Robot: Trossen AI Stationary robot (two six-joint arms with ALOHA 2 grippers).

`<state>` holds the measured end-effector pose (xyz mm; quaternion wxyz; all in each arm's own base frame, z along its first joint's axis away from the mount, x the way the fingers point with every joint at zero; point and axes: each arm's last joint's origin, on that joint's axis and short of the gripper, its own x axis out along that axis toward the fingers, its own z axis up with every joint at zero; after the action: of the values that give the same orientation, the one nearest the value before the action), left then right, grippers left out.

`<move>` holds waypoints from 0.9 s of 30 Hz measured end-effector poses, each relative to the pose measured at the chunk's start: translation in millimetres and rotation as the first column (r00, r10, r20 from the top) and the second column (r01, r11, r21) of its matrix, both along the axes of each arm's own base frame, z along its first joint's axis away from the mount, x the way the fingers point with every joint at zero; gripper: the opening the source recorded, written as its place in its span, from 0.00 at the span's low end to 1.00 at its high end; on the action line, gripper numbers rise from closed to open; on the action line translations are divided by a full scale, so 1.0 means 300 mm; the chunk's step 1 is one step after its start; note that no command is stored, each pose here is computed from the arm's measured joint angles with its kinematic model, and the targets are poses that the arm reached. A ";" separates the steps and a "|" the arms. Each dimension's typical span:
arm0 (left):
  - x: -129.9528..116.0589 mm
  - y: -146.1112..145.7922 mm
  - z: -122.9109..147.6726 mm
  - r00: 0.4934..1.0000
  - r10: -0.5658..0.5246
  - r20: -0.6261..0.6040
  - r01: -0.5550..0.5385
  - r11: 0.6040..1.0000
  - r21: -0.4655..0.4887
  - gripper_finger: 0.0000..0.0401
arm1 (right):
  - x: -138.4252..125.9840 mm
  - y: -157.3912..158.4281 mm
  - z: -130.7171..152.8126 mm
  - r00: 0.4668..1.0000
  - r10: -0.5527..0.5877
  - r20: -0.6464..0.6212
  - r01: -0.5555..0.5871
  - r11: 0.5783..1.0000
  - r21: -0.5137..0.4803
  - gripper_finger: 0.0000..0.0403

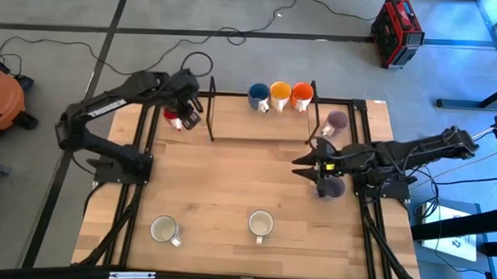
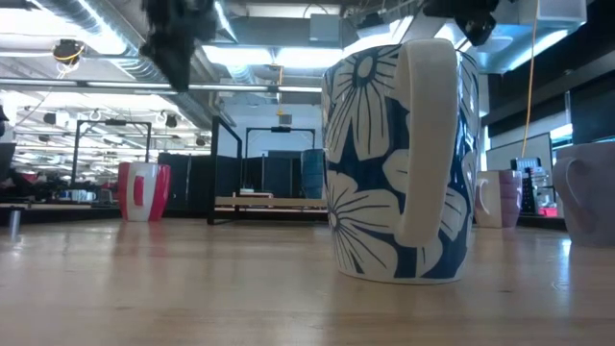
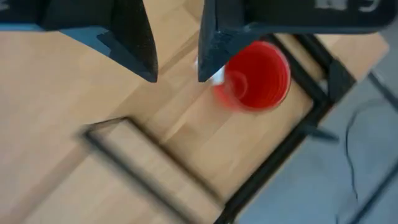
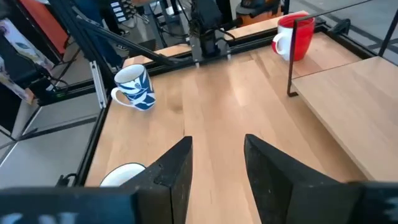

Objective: Place coffee mugs
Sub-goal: Put the red mug on the shelf

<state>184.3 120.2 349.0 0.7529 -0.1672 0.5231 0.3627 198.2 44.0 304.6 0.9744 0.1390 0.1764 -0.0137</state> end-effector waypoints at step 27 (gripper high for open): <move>-0.047 0.257 -0.388 0.981 0.087 -0.171 -0.118 0.976 -0.183 0.42 | 0.002 -0.006 -0.008 0.997 -0.072 -0.017 0.072 0.997 -0.011 0.33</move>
<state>170.0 197.2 232.6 0.6684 -0.2363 0.6058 0.3612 198.7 42.1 302.2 0.9724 0.1399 0.1796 -0.0509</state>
